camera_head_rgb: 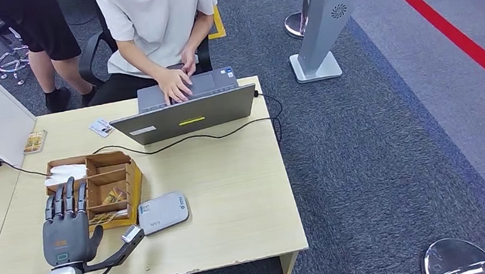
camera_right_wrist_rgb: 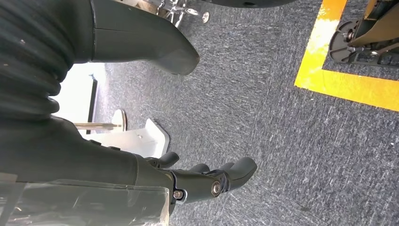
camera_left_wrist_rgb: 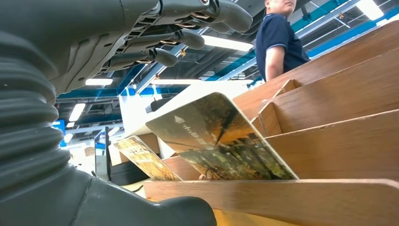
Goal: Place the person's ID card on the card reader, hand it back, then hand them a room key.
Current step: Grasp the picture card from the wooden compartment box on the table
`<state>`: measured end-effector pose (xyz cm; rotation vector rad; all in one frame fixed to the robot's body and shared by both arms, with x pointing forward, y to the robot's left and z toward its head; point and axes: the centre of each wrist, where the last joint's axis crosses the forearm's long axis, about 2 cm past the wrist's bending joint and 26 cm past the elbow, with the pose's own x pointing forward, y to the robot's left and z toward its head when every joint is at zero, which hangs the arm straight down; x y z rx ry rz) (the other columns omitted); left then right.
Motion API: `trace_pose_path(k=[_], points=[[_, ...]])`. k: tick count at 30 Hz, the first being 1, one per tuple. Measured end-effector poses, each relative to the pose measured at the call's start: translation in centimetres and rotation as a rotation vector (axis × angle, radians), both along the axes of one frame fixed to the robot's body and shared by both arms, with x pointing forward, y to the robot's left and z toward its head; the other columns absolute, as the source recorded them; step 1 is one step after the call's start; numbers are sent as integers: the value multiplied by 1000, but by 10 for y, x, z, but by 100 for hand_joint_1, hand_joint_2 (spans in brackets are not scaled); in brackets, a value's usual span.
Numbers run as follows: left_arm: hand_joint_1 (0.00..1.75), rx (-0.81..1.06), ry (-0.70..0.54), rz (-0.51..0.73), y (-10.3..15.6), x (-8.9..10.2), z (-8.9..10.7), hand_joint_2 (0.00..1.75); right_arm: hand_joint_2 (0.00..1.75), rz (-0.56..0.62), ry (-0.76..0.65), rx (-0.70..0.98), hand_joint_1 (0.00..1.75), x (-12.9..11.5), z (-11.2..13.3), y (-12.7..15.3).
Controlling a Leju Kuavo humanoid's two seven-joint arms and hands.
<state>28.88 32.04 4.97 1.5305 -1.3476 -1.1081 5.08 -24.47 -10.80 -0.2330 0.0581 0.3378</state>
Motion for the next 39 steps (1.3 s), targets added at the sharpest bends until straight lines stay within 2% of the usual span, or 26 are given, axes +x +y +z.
trace_pose_path(k=[15, 19, 21, 25, 33, 39], points=[[0, 3, -7, -13, -1, 4, 3, 175, 175, 9, -3, 0, 0, 0, 0, -1], [96, 6, -5, -24, -3, 4, 2, 175, 175, 10, -3, 0, 0, 0, 0, -1], [96, 8, -4, -34, -3, 4, 2, 175, 175, 10, -3, 0, 0, 0, 0, -1], [175, 7, -3, -44, -5, 4, 2, 175, 175, 10, -3, 0, 0, 0, 0, -1], [175, 25, 15, -128, -7, 3, 0, 175, 175, 10, -3, 1, 0, 0, 0, -1], [175, 18, 27, -143, -5, 3, -2, 175, 175, 9, -4, -2, 0, 0, 0, -2]])
